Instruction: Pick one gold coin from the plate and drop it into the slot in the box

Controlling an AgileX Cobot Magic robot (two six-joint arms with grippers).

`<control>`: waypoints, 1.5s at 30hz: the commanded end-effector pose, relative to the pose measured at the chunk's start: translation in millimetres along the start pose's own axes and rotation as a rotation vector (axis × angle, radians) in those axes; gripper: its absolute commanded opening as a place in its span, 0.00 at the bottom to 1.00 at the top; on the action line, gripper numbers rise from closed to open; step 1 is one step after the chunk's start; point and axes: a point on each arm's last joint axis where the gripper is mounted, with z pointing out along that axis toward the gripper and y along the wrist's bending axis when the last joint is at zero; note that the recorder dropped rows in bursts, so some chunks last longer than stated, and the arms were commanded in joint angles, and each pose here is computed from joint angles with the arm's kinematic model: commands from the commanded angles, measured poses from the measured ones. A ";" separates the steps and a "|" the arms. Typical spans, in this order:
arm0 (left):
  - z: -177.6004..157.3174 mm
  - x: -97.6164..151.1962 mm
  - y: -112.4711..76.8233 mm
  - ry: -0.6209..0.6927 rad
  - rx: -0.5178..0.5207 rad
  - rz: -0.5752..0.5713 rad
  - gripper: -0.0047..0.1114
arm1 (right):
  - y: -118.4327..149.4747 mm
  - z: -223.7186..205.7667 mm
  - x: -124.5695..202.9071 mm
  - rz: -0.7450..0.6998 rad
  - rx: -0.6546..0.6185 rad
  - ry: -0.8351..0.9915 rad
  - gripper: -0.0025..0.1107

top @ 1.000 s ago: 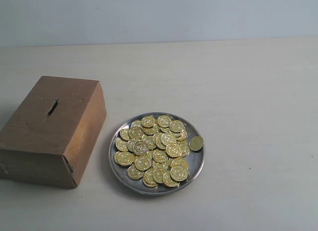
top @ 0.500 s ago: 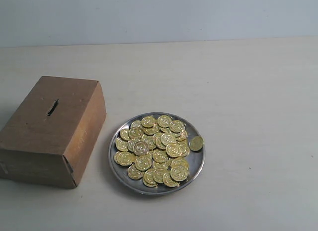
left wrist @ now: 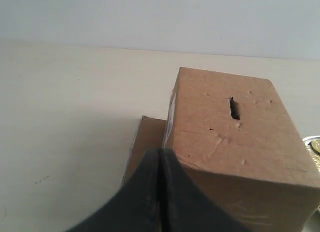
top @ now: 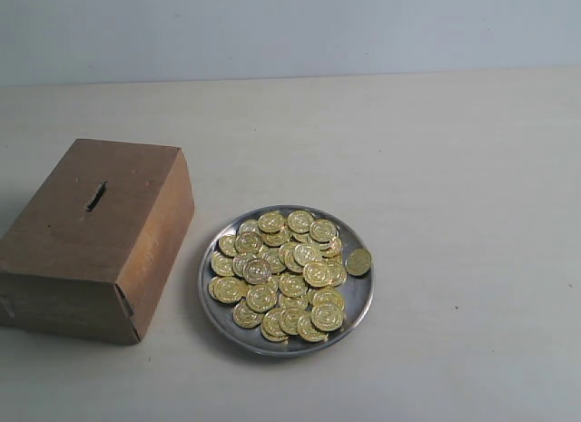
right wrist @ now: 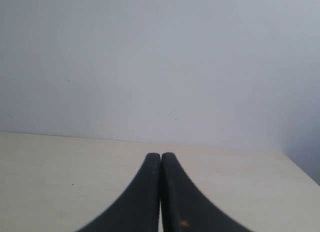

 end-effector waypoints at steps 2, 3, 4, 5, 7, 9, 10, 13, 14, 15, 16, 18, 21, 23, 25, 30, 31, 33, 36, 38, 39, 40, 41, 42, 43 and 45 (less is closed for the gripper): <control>-0.1 1.3 0.2 0.002 -0.003 -0.006 0.04 | -0.1 -0.4 -0.2 0.000 0.004 -0.017 0.02; -0.2 1.3 0.0 0.003 0.002 -0.005 0.04 | -0.1 -0.4 -0.2 0.000 0.004 -0.017 0.02; -0.2 1.3 -0.3 0.003 0.006 -0.004 0.04 | -0.1 -0.4 -0.2 0.000 0.004 -0.017 0.02; -0.2 1.4 -0.7 0.004 0.013 -0.002 0.04 | -0.1 -0.4 -0.2 0.000 0.004 -0.017 0.02; -0.2 1.4 -1.2 0.005 0.023 0.001 0.04 | -0.1 -0.4 -0.2 0.000 0.004 -0.017 0.02; -0.2 1.4 -1.5 0.005 0.027 -0.001 0.04 | -0.1 -0.4 -0.2 0.000 0.004 -0.017 0.02; -0.2 1.4 -1.5 0.005 0.028 -0.002 0.04 | -0.1 -0.4 -0.2 0.000 0.004 -0.017 0.02; -0.2 1.6 -1.5 0.007 0.028 -0.002 0.04 | -0.1 -0.4 -0.2 0.000 0.004 -0.017 0.02; -0.2 1.6 -1.5 0.007 0.028 -0.002 0.04 | -0.1 -0.4 -0.2 0.000 0.004 -0.017 0.02; -0.2 1.6 -1.5 0.007 0.028 -0.002 0.04 | -0.1 -0.4 -0.2 0.000 0.004 -0.017 0.02; -0.2 1.6 -1.5 0.007 0.028 -0.002 0.04 | -0.1 -0.4 -0.2 0.000 0.004 -0.017 0.02; -0.2 1.6 -1.5 0.007 0.028 -0.002 0.04 | -0.1 -0.4 -0.2 0.000 0.004 -0.017 0.02; -0.2 1.6 -1.5 0.007 0.028 -0.002 0.04 | -0.1 -0.4 -0.2 0.000 0.004 -0.017 0.02; -0.2 1.6 -1.4 0.007 0.026 0.007 0.04 | -0.1 -0.4 -0.2 0.000 0.004 -0.017 0.02; -0.2 1.6 -1.1 0.007 0.023 0.015 0.04 | -0.1 -0.4 -0.2 0.000 0.004 -0.017 0.02; -0.2 1.4 0.1 0.005 0.010 0.049 0.04 | -0.1 -0.4 -0.2 0.000 0.004 -0.017 0.02; -0.2 1.4 0.2 0.005 0.010 0.051 0.04 | -0.1 -0.4 -0.2 0.000 0.004 -0.017 0.02; -0.2 1.4 0.2 0.005 0.010 0.051 0.04 | -0.1 -0.4 -0.2 0.000 0.004 -0.017 0.02; -0.2 1.4 0.1 0.005 0.010 0.015 0.04 | -0.1 -0.4 -0.2 0.000 0.004 -0.017 0.02; -0.2 1.4 0.1 0.005 0.010 -0.019 0.04 | -0.1 -0.4 -0.2 0.000 0.004 -0.017 0.02; -0.2 1.4 0.1 0.005 0.010 -0.042 0.04 | -0.1 -0.4 -0.2 0.000 0.004 -0.017 0.02; -0.2 1.4 0.1 0.005 0.009 -0.046 0.04 | -0.1 -0.4 -0.2 0.000 0.004 -0.017 0.02; -0.2 1.4 0.1 0.005 0.009 -0.055 0.04 | -0.1 -0.4 -0.2 0.000 0.004 -0.017 0.02; -0.2 1.4 0.1 0.005 0.009 -0.057 0.04 | -0.1 -0.4 -0.2 0.000 0.004 -0.017 0.02; -0.2 1.4 0.1 0.005 0.009 -0.057 0.04 | -0.1 -0.4 -0.2 0.000 0.004 -0.017 0.02; -0.2 1.5 0.2 0.005 0.008 -0.055 0.04 | -0.1 -0.4 -0.2 0.000 0.004 -0.017 0.02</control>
